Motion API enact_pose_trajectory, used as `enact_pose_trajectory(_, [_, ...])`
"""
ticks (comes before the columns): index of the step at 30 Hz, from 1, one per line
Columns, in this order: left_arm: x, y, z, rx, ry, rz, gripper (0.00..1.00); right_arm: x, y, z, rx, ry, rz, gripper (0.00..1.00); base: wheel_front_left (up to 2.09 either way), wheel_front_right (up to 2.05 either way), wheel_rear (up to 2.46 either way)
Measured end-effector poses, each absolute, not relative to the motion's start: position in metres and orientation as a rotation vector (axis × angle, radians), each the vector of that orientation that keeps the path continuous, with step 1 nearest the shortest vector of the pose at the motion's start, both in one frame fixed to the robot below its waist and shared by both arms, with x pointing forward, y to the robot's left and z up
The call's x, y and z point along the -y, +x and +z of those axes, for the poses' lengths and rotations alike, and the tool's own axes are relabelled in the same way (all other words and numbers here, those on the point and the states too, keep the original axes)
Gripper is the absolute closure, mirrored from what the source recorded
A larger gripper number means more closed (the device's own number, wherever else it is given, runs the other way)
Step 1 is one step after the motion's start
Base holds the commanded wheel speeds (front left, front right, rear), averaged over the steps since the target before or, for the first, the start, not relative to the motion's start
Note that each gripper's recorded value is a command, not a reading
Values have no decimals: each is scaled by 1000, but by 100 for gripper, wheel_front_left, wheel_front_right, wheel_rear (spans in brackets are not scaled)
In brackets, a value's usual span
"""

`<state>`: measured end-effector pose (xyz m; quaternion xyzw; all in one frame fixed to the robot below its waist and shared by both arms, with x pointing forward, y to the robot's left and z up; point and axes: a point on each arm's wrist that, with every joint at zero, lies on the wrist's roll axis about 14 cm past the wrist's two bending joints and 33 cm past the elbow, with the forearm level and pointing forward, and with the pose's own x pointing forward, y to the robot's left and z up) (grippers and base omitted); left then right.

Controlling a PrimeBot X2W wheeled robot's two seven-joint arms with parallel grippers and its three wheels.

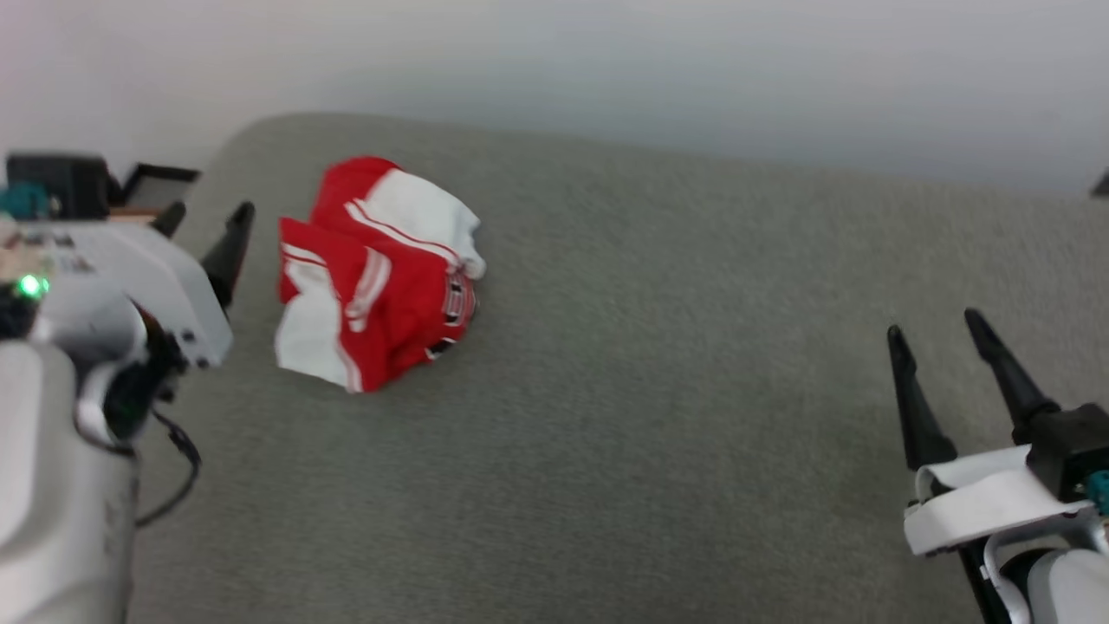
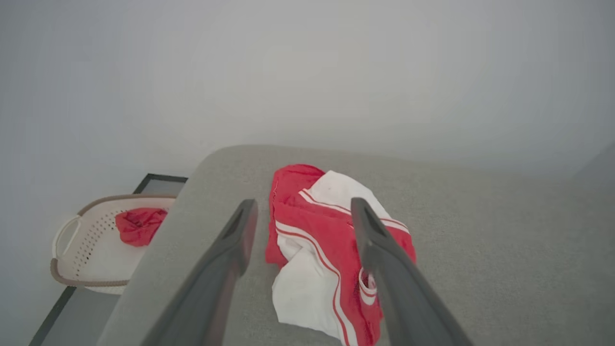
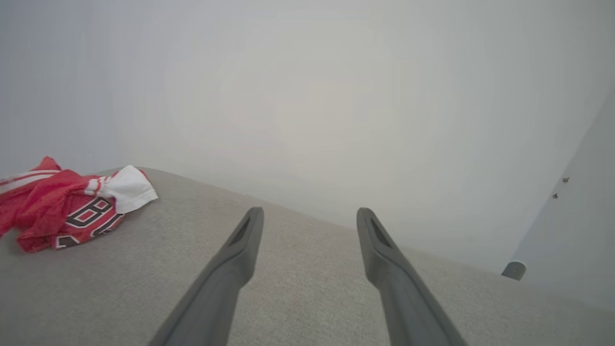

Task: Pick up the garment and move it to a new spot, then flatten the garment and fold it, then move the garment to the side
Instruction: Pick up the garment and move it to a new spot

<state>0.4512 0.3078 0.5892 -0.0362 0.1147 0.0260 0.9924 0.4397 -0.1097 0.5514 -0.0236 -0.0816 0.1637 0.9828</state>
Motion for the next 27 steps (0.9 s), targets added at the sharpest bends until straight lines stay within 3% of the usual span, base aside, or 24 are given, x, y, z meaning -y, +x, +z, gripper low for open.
enact_pose_trajectory(6, [-297,492,536,-522,-38,8,0,135,453,527,117,-37,263,0,0,0,0])
enact_pose_trajectory(14, [-273,512,446,-914,-67,-38,0,160,462,495,49,-32,193,0,0,0,0])
enact_pose_trajectory(19, [-260,520,405,-1059,-118,-34,0,175,468,477,7,-42,159,0,0,0,0])
enact_pose_trajectory(27, [-250,537,374,-1131,-137,-25,0,187,471,460,-31,-48,129,0,0,0,0])
